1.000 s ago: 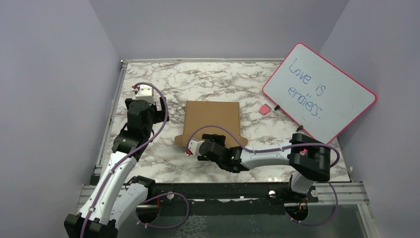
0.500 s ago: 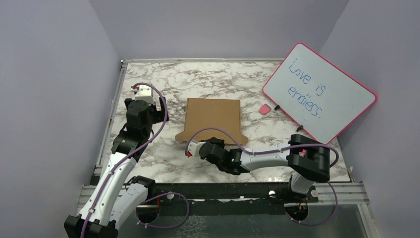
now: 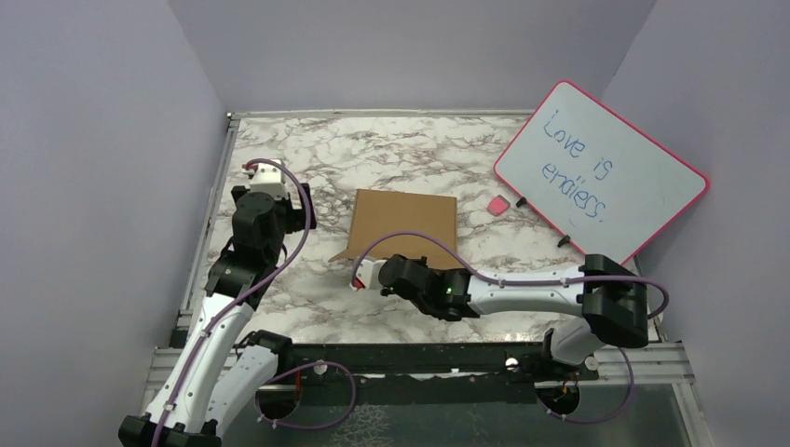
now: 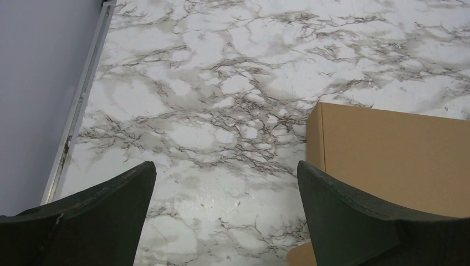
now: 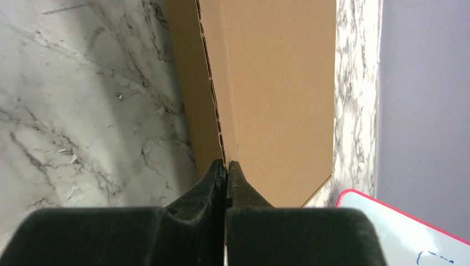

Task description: Fold the paper box

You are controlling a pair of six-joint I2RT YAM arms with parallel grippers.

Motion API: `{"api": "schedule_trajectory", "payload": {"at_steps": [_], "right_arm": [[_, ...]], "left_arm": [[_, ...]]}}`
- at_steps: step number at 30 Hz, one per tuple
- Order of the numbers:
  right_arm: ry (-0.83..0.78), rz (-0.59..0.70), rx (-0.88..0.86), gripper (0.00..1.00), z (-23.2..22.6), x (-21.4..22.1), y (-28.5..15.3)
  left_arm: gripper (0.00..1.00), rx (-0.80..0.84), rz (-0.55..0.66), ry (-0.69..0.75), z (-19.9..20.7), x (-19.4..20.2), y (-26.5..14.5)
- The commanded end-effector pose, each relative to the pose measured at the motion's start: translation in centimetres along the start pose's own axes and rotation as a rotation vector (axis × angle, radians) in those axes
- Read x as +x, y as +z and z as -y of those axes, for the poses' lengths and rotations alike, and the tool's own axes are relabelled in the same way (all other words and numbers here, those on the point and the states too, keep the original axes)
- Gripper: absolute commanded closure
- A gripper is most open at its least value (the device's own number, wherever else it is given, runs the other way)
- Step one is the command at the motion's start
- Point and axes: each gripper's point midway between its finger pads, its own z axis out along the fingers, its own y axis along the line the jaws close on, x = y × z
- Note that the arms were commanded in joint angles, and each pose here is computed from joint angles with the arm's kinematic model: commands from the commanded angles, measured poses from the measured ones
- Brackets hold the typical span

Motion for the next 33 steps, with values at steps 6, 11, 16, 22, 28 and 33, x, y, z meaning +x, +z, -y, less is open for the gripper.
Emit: {"api": "schedule_trajectory", "payload": {"at_steps": [6,11,16,22,28,33], "right_arm": [[0.131,0.101,-0.182,0.99,2.0,-4.8,-5.2],[0.164,0.103,-0.222,0.99,3.5,-6.0,-7.5],[0.171,0.122,-0.28,0.99,4.3,-7.2,-9.4],[0.164,0.16,-0.322,0.99,5.6,-8.8,-11.2],[0.13,0.147,-0.342,0.99,5.9,-8.8,-10.6],[0.106,0.086,-0.332,0.99,6.9,-7.4,-8.0]], "left_arm": [[0.02,0.091,0.109,-0.056,1.0,-5.6,-3.5],[0.02,0.129,0.137,-0.063,1.4,-7.8,-5.3],[0.02,0.148,0.137,-0.043,1.4,-8.7,-6.3],[0.02,0.137,0.081,-0.006,1.1,-7.5,-6.5],[0.02,0.152,0.025,0.01,1.3,-5.7,-6.2],[0.02,0.148,-0.004,0.026,1.2,-4.7,-6.2]]}}
